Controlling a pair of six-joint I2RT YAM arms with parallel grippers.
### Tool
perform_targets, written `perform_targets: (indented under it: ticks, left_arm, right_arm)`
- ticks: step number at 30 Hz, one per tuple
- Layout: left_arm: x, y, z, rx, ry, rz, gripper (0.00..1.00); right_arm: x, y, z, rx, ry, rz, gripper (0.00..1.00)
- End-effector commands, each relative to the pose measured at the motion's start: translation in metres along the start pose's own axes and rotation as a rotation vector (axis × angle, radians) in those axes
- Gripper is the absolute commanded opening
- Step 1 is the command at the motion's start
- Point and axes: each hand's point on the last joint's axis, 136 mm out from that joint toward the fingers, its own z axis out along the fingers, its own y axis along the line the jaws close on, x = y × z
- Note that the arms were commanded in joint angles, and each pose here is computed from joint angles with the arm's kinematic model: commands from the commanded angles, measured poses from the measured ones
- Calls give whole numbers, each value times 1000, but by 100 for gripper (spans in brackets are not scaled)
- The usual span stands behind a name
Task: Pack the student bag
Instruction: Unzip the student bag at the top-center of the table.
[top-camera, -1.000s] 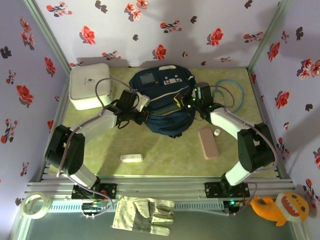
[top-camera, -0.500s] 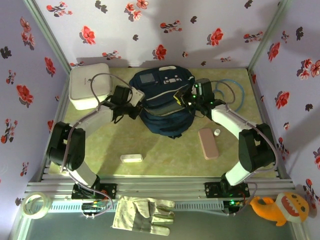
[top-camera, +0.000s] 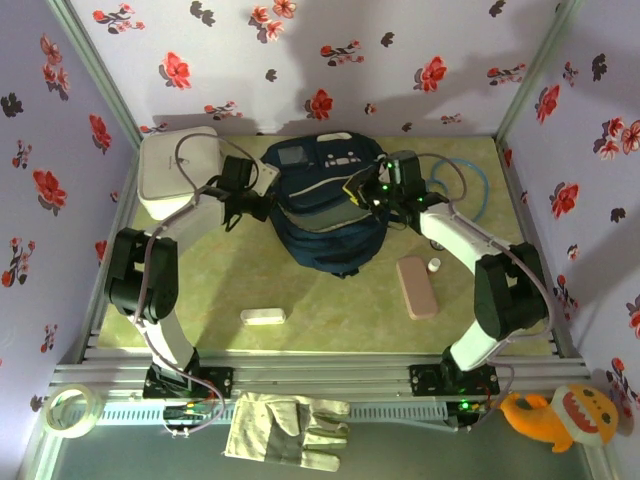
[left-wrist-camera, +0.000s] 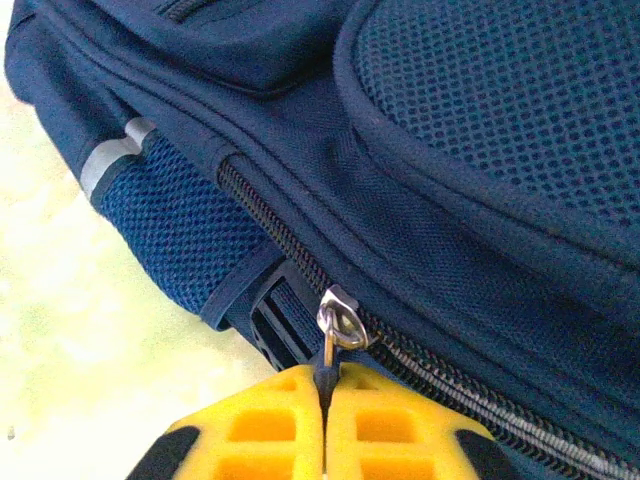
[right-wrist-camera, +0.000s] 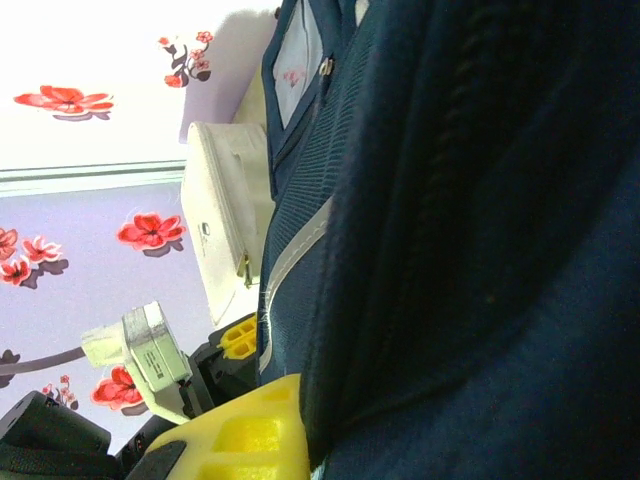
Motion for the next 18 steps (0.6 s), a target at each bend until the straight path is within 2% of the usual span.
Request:
perform_targets:
  ticks: [1,4,8,10,11,14,18]
  left_arm:
    - [-16,44,-16,-151,-50,-113,16]
    - [-12,53,-30,-211,-49,-169,36]
    - [-6,66,-62,-307,-75,-286,52]
    - [-5,66,-82,-323,-101,-327,58]
    - [-4,65,-91,-326,-109,-342,61]
    - [-3,62,-118,-333,-122,-368,69]
    - [-5,58,-147,-337,-135,-394,84]
  right_arm:
    - [1,28,10,-82,-10,-33,12]
    - [5,28,29,-77,-32,-23,12]
    - [19,28,59,-58,-1,-23,12]
    - [22,27,71,-49,13,-18,16]
    - [24,28,73,-48,18,-20,20]
    - [25,24,70,0,12,-40,43]
    - [29,11,41,111,-6,-125,66]
